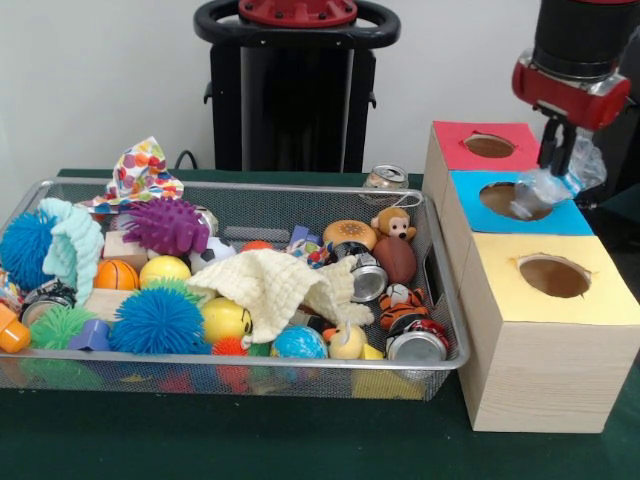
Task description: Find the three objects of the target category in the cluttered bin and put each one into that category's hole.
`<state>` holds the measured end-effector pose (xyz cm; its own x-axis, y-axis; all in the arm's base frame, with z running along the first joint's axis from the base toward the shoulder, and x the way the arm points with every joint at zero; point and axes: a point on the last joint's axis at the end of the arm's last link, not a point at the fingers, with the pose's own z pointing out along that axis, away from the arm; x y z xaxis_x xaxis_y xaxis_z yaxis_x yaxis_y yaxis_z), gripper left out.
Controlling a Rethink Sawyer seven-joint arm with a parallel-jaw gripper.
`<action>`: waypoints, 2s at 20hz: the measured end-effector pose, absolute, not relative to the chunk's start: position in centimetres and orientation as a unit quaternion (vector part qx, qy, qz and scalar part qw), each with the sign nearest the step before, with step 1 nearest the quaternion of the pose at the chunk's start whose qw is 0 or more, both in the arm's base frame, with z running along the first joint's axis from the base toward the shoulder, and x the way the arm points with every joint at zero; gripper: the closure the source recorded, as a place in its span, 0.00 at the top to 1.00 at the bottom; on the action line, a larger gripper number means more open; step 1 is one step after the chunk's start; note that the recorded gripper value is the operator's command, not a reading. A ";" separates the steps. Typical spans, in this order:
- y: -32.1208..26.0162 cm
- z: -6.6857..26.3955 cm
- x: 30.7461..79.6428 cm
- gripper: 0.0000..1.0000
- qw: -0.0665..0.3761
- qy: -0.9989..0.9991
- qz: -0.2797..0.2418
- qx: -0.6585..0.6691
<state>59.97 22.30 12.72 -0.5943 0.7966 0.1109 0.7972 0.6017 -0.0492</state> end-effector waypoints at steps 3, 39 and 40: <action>21.0 12.2 59.3 0.00 0.068 -0.887 0.002 -0.456; 19.0 11.5 58.4 1.00 0.071 -0.879 0.007 -0.472; 19.0 11.5 58.6 1.00 0.070 -0.879 0.006 -0.472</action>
<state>58.56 18.96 11.54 -0.5443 0.8308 0.1166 0.8290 0.5539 -0.0767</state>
